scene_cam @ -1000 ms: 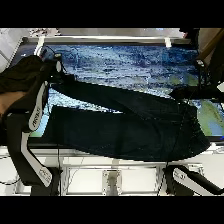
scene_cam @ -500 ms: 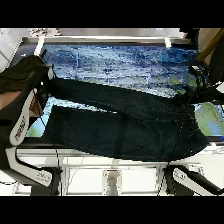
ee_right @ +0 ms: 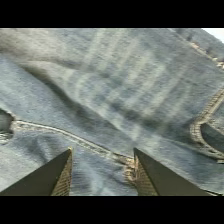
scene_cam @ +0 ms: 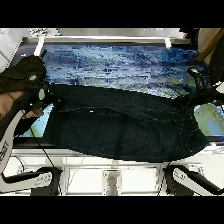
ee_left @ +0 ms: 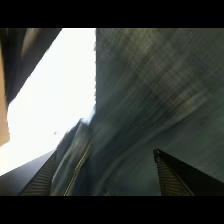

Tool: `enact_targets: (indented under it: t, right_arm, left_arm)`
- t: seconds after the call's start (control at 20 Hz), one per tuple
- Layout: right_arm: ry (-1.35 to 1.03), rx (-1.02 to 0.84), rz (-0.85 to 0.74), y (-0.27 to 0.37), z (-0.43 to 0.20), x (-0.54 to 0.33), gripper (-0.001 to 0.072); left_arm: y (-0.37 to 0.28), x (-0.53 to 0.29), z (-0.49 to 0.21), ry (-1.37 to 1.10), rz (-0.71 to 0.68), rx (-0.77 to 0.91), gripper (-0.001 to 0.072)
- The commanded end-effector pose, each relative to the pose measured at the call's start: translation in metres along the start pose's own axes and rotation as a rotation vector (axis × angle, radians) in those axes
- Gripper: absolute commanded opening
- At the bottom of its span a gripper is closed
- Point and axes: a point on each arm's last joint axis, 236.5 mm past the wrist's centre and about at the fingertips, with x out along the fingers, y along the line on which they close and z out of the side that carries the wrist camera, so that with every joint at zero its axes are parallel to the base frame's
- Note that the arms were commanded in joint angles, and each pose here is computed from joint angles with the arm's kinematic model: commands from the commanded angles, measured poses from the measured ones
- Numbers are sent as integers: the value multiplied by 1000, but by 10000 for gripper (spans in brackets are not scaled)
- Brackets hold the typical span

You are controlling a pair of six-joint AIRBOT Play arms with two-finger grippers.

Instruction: Fold the clothes and pants, and hang the long-sleeved shirts on hangers.

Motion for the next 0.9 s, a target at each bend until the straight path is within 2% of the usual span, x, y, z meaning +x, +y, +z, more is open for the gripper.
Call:
enact_targets:
  t: [0.0, 0.05, 0.15, 0.3, 0.4, 0.45, 0.6, 0.75, 0.85]
  right_arm:
    - [-26, -17, -132, -34, 5, -4, 414]
    - [-61, 3, -172, -49, 9, -8, 414]
    - [-132, 125, -249, -85, 10, -21, 414]
    - [-163, 315, -274, -122, -15, -39, 414]
    - [-139, 373, -268, -130, -33, -45, 414]
    - [-126, 392, -262, -132, -40, -46, 414]
    - [-108, 412, -256, -133, -49, -48, 414]
    - [-108, 411, -257, -133, -49, -48, 414]
    - [-108, 411, -258, -133, -49, -48, 414]
  left_arm:
    - [-21, -45, 84, -288, -160, -92, 681]
    - [-8, -42, 91, -267, -121, -98, 681]
    - [14, -23, 82, -125, -32, 1, 681]
    - [9, 4, 64, 65, -3, 157, 680]
    - [-2, 22, 50, 157, 13, 222, 678]
    - [-9, 30, 38, 214, 20, 270, 650]
    - [-30, 45, 2, 325, 35, 421, 650]
    - [-31, 47, -4, 324, 132, 565, 649]
    - [-32, 46, -3, 312, 155, 596, 648]
